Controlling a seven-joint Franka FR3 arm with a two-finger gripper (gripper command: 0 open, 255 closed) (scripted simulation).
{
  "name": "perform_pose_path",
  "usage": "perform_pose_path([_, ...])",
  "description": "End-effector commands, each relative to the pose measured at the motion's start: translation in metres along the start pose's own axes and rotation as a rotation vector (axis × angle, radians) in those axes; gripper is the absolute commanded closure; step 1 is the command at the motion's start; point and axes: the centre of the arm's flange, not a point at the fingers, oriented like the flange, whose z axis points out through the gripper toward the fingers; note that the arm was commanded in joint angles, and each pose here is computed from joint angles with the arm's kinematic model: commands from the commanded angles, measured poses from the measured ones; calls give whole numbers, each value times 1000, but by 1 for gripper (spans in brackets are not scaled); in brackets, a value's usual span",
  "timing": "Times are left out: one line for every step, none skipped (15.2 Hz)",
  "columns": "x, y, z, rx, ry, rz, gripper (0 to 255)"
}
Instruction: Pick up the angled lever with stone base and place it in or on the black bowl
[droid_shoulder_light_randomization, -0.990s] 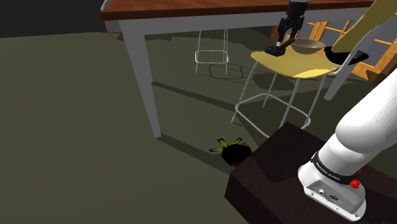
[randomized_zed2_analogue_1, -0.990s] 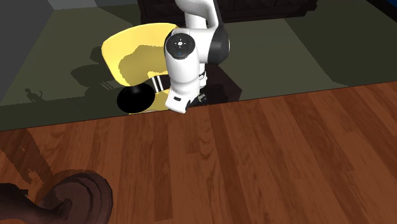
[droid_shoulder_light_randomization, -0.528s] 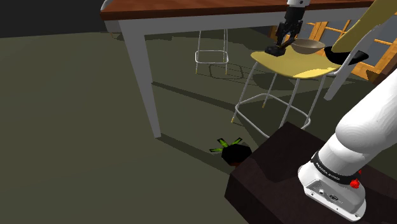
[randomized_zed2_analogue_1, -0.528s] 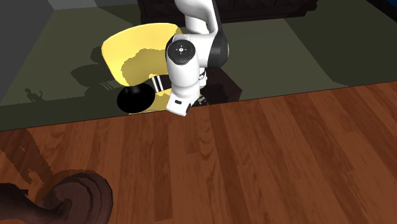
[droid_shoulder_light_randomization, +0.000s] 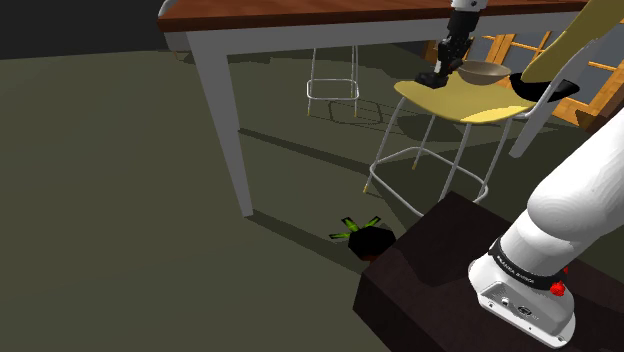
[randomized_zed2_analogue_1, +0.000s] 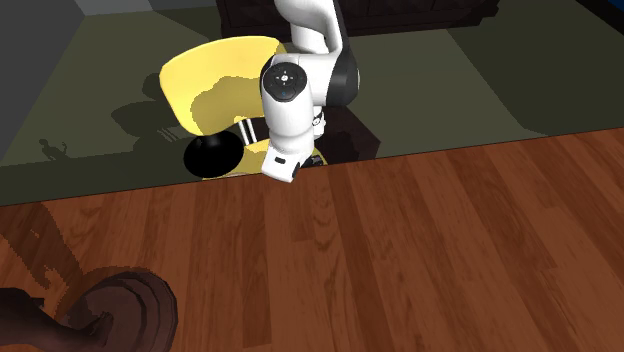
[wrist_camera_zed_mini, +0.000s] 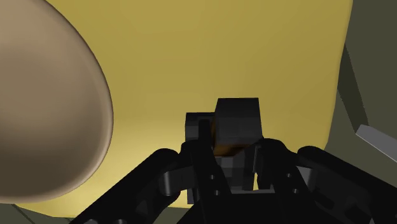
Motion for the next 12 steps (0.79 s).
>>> perform_pose_path([0, 0, 2, 1, -4, 1, 255])
perform_pose_path([1, 0, 2, 1, -4, 1, 255])
perform_pose_path([1, 0, 2, 1, -4, 1, 255])
perform_pose_path([1, 0, 2, 1, -4, 1, 255])
perform_pose_path([0, 0, 2, 1, -4, 1, 255])
perform_pose_path([0, 0, -4, 1, -4, 1, 255])
perform_pose_path([0, 0, -9, 1, -4, 1, 255])
perform_pose_path([0, 0, -14, 1, -4, 1, 255])
perform_pose_path([0, -1, -19, 1, -4, 1, 255])
perform_pose_path([0, -1, -25, 1, -4, 1, 255])
perform_pose_path([0, -1, -30, 1, -4, 1, 255])
perform_pose_path([0, -1, -35, 1, -4, 1, 255])
